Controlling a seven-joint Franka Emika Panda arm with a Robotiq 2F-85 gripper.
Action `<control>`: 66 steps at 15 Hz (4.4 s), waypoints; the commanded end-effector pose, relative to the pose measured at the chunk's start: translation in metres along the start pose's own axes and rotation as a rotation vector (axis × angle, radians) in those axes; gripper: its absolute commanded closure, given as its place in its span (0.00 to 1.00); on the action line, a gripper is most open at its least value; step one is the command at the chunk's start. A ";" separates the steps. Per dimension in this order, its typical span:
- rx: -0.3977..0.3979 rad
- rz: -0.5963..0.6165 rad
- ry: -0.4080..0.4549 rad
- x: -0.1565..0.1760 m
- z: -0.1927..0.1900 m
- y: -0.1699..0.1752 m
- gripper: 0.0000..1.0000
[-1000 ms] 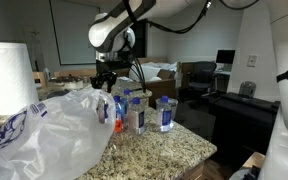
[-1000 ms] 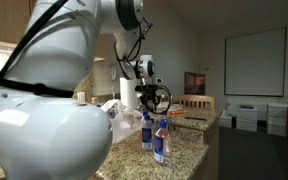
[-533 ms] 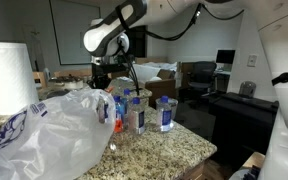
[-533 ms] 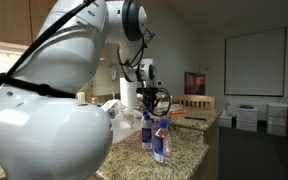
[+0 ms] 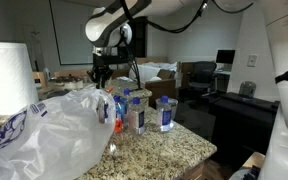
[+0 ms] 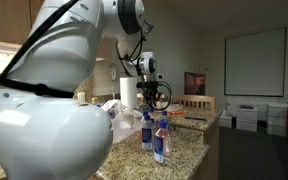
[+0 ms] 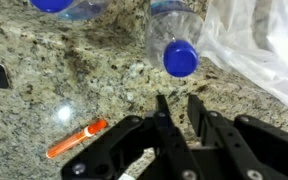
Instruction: Put the plastic bottles in the plastic bag
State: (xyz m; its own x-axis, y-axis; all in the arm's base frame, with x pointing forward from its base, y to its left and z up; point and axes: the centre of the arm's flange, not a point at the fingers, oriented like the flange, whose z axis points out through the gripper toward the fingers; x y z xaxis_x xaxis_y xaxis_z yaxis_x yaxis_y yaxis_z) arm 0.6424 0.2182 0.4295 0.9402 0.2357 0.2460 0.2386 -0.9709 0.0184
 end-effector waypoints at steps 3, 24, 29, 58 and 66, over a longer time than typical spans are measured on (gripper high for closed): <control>0.018 0.003 -0.073 -0.019 0.010 -0.007 0.28; 0.070 0.043 0.022 -0.045 -0.037 0.028 0.89; 0.214 0.064 0.174 -0.059 -0.094 0.074 0.89; 0.655 -0.148 -0.177 -0.019 0.026 -0.057 0.01; 0.304 -0.269 -0.096 -0.059 -0.072 -0.027 0.00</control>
State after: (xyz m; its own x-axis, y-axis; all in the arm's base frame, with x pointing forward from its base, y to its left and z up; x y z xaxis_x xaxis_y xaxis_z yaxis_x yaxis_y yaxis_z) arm 0.6029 0.2481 0.4807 0.8395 0.4987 0.2158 0.5432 -0.7625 -0.3515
